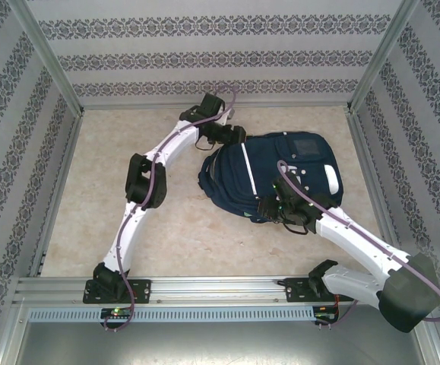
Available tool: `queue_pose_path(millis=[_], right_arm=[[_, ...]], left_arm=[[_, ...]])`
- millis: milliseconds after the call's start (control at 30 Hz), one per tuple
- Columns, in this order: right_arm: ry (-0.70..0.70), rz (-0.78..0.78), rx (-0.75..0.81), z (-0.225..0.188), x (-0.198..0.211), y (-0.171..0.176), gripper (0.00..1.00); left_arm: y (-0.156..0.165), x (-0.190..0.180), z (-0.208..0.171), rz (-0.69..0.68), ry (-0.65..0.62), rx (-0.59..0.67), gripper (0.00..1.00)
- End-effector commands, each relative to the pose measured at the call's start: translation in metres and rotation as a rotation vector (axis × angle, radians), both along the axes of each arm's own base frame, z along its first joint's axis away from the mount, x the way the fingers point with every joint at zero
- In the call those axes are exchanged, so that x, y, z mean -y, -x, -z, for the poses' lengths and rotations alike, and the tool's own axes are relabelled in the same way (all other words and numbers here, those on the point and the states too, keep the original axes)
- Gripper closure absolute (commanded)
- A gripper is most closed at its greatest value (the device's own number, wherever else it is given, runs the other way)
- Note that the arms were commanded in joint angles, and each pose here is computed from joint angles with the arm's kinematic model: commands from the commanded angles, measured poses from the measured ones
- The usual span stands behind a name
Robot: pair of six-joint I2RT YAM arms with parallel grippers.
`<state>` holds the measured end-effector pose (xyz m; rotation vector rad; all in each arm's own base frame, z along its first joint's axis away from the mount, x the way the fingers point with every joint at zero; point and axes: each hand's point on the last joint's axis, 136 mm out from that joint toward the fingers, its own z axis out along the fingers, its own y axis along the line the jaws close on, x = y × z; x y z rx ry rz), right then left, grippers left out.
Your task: Pack the student bag
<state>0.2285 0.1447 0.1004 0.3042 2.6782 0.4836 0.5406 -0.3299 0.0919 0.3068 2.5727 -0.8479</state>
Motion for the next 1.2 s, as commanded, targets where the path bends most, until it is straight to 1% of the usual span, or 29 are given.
queue_pose_path(millis=[0, 67, 133, 167, 267, 300, 400, 500, 667, 767, 833, 933, 1033, 1067, 1100, 1167], right_arm=[[0.044, 0.081, 0.009, 0.007, 0.013, -0.010, 0.60], [0.067, 0.106, -0.012, 0.013, 0.021, -0.016, 0.60], [0.084, 0.118, -0.019, 0.016, 0.027, -0.025, 0.60], [0.097, 0.123, -0.018, 0.017, 0.031, -0.030, 0.60], [0.135, 0.120, 0.000, 0.012, 0.037, -0.051, 0.60], [0.146, 0.115, 0.007, 0.011, 0.038, -0.059, 0.60], [0.174, 0.092, 0.019, 0.009, 0.039, -0.085, 0.60], [0.188, 0.060, 0.014, 0.011, 0.034, -0.114, 0.60], [0.183, 0.006, 0.057, 0.006, 0.013, -0.166, 0.60], [0.168, -0.028, 0.073, 0.002, -0.003, -0.197, 0.60], [0.171, -0.051, 0.081, -0.001, -0.011, -0.216, 0.60], [0.180, -0.055, 0.101, -0.008, -0.013, -0.237, 0.60], [0.183, -0.049, 0.111, -0.015, -0.010, -0.244, 0.58], [0.185, -0.047, 0.115, -0.018, -0.008, -0.244, 0.58], [0.185, -0.037, 0.118, -0.021, -0.003, -0.242, 0.57], [0.178, -0.028, 0.131, -0.029, 0.002, -0.237, 0.56]], left_arm=[[0.032, 0.008, 0.021, 0.112, -0.024, -0.098, 0.25], [0.042, 0.005, 0.032, 0.121, -0.046, -0.132, 0.49], [0.049, -0.003, 0.036, 0.105, -0.072, -0.135, 0.69], [0.053, -0.009, 0.040, 0.093, -0.092, -0.138, 0.74], [0.062, -0.028, 0.034, 0.040, -0.128, -0.106, 0.89], [0.067, -0.035, 0.031, 0.021, -0.140, -0.100, 0.90], [0.085, -0.055, 0.026, -0.028, -0.175, -0.089, 0.97], [0.115, -0.063, 0.025, -0.046, -0.144, -0.108, 0.96], [0.170, -0.078, 0.038, -0.106, -0.140, -0.158, 0.96], [0.205, -0.070, 0.038, -0.114, -0.128, -0.159, 0.96], [0.226, -0.056, 0.035, -0.099, -0.145, -0.145, 0.95], [0.245, -0.031, 0.028, -0.086, -0.124, -0.127, 0.95], [0.252, -0.007, 0.017, -0.074, -0.095, -0.103, 0.92], [0.252, -0.002, 0.014, -0.074, -0.095, -0.096, 0.89], [0.253, -0.001, 0.011, -0.082, -0.108, -0.092, 0.80], [0.251, 0.000, 0.002, -0.096, -0.106, -0.077, 0.77]])
